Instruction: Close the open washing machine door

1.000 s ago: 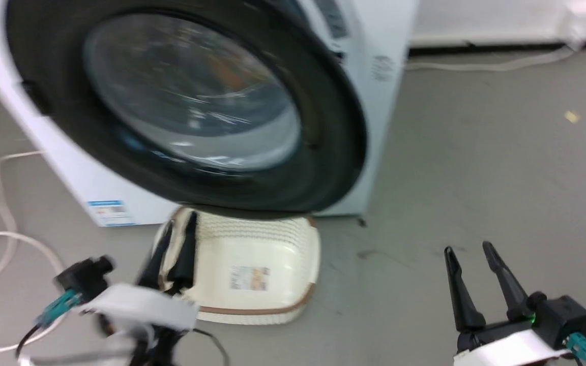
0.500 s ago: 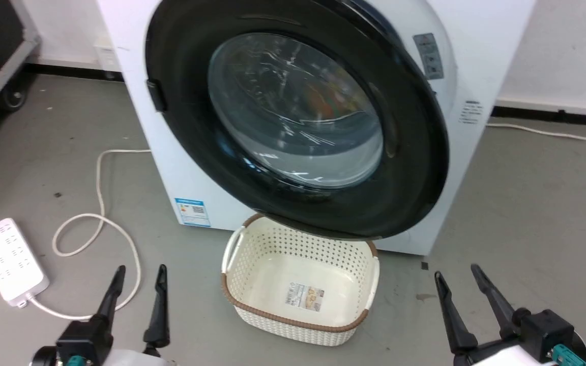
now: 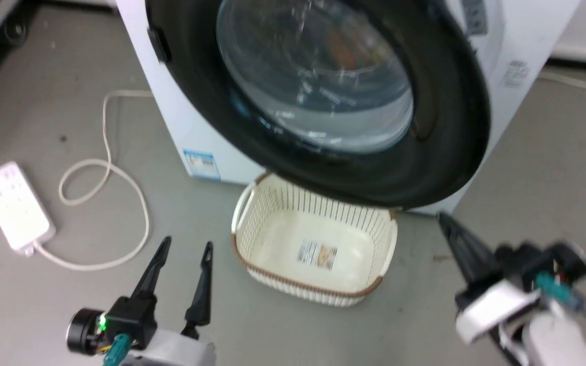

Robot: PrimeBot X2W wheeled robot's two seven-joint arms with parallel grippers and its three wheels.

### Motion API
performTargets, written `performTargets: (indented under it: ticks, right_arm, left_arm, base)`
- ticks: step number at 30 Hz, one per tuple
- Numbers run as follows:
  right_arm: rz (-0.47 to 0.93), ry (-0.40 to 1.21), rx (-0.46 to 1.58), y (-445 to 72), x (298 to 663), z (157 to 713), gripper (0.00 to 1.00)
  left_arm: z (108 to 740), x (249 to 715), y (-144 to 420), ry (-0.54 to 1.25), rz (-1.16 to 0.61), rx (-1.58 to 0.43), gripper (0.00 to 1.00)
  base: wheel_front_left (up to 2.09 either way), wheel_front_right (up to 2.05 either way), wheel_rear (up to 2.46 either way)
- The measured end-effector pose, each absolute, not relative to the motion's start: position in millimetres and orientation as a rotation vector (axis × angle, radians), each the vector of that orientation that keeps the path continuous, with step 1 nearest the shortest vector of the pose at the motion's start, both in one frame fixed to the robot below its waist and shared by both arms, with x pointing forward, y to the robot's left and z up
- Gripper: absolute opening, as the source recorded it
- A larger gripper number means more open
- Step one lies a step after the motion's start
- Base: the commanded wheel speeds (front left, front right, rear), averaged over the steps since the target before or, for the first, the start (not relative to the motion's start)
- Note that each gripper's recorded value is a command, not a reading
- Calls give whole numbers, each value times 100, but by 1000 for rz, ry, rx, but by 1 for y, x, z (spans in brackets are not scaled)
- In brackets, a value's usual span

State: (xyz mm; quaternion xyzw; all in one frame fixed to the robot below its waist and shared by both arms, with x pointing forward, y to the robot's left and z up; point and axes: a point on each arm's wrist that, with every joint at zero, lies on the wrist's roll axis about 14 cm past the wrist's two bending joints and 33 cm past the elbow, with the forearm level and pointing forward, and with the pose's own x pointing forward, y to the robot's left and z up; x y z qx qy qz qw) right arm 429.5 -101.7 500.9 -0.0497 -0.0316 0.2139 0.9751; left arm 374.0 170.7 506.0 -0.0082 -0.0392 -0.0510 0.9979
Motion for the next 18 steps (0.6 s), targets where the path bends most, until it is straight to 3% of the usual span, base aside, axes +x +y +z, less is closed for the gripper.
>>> performTargets:
  ticks: [7, 18]
  right_arm:
    - [496, -30, -159, -103, 497, 492, 0]
    - [429, 42, -85, -117, 586, 480, 0]
  left_arm:
    - [490, 398, 160, -38, -128, -21, 100]
    - [470, 409, 170, 15, -87, -15, 100]
  base:
    - [0, 0, 0]
    - [0, 0, 0]
